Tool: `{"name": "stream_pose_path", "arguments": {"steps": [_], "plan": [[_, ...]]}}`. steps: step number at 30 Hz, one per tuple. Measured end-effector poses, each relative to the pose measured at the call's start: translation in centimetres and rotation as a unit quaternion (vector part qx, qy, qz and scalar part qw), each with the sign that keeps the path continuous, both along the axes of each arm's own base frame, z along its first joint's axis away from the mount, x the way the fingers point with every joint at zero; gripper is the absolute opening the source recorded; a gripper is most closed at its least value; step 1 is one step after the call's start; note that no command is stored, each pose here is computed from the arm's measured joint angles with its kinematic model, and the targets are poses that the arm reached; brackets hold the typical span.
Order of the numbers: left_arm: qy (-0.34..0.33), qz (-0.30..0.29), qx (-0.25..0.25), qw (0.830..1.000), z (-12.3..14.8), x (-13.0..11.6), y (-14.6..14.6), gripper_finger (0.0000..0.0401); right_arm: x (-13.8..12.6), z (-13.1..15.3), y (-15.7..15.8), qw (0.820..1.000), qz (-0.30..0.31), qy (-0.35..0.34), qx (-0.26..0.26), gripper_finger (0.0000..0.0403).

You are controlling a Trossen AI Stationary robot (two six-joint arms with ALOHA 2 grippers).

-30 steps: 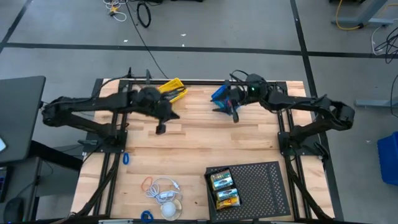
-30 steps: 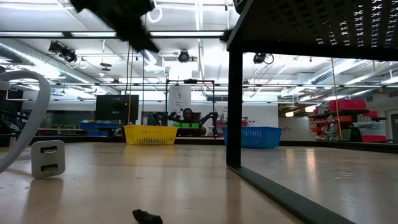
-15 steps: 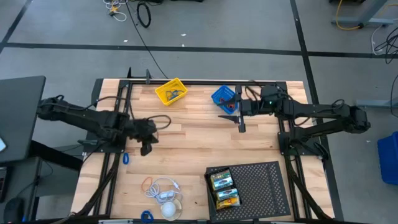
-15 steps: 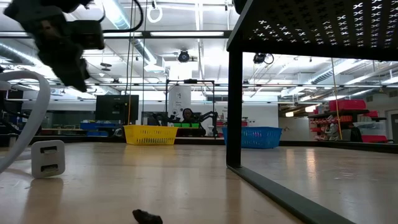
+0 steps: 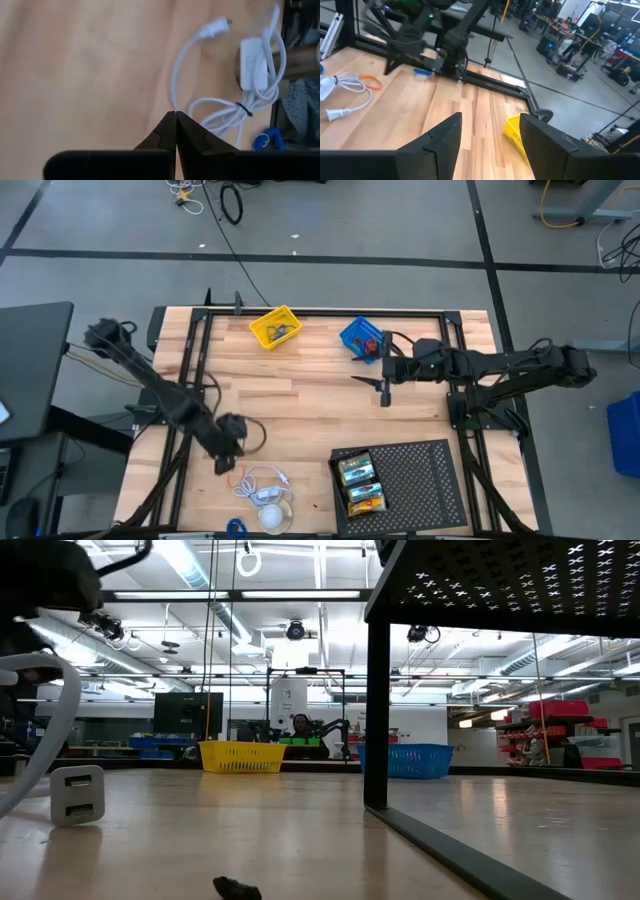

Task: Pick & Place Office Desk Supplies
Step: Put the orange rubber band into the yellow basket

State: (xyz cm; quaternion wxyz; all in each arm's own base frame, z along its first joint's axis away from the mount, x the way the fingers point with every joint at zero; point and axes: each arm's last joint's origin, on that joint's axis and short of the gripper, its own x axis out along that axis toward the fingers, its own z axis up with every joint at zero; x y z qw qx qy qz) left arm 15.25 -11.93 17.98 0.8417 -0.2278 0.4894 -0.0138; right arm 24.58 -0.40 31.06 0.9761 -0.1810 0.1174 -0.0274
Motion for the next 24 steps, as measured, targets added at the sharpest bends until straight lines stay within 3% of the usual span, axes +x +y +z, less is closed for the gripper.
{"name": "stream_pose_path", "arguments": {"steps": [5,9,15,20,24], "plan": [[0.017,-0.011,0.008,1.0,-2.5,1.0,-2.6,0.0036,0.0,-0.2,0.1,1.0,-0.001,0.01,0.0,0.0208],[0.067,-0.002,0.028,0.997,-4.5,1.5,-3.3,0.0075,0.0,-0.2,0.1,1.0,-0.001,0.01,0.0,0.0208],[0.119,-0.018,0.017,0.993,-5.9,2.0,-4.1,0.011,-0.1,-0.4,0.0,1.0,-0.001,0.02,0.0,0.0208],[0.13,-0.026,0.013,0.991,-6.0,1.9,-4.1,0.011,-0.1,-0.5,0.1,1.0,-0.001,0.029,0.0,0.0208],[0.123,-0.047,0.032,0.991,-6.1,1.8,-4.0,0.007,-0.2,-0.6,0.0,0.999,-0.001,0.033,0.0,0.0208]]}}
